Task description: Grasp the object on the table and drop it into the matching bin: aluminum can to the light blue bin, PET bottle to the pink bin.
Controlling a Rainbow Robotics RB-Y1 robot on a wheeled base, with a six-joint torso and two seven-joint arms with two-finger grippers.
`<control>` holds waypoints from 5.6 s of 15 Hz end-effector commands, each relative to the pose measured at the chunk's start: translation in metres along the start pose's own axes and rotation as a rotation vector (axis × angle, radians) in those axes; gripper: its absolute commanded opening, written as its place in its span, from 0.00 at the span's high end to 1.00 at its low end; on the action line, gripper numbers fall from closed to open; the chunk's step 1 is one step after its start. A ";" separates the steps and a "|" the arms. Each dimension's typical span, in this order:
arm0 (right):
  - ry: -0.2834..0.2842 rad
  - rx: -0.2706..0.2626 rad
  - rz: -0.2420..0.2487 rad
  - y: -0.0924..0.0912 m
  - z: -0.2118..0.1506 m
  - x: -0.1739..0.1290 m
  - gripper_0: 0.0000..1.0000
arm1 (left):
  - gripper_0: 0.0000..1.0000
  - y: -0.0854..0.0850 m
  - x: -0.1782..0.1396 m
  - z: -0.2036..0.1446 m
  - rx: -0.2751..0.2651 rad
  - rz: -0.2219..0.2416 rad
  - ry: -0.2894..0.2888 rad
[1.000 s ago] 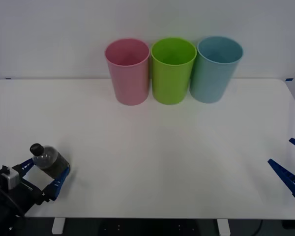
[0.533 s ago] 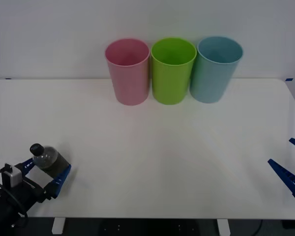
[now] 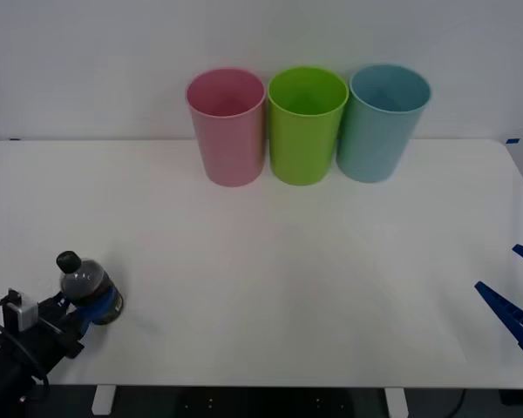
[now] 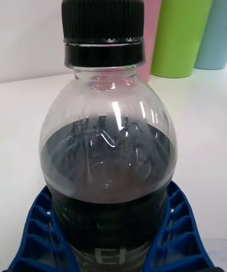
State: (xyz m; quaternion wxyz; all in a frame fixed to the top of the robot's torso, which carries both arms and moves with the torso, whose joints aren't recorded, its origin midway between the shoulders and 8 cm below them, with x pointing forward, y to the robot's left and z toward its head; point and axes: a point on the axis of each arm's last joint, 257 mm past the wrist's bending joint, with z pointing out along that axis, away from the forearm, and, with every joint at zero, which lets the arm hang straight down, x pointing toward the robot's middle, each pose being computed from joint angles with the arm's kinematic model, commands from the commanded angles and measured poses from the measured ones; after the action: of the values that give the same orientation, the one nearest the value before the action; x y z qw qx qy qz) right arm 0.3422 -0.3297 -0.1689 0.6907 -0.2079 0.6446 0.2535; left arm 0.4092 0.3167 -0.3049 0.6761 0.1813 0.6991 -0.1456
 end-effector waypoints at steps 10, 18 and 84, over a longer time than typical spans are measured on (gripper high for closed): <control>0.000 0.000 0.000 0.000 0.000 0.000 0.00 | 1.00 0.025 -0.053 -0.018 -0.079 -0.031 -0.083; 0.000 0.000 0.000 0.000 0.000 0.000 0.00 | 1.00 0.046 -0.143 -0.004 -0.153 -0.194 -0.214; 0.000 0.000 0.000 0.000 0.000 0.000 0.00 | 0.00 -0.034 -0.315 0.310 0.162 -0.179 -0.244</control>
State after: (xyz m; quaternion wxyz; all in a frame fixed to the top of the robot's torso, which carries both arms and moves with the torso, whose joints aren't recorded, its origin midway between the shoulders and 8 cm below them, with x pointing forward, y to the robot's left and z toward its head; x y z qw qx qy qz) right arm 0.3423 -0.3297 -0.1689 0.6907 -0.2079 0.6446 0.2535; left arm 0.6829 0.1232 -0.0053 0.7202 0.1557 0.6161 -0.2783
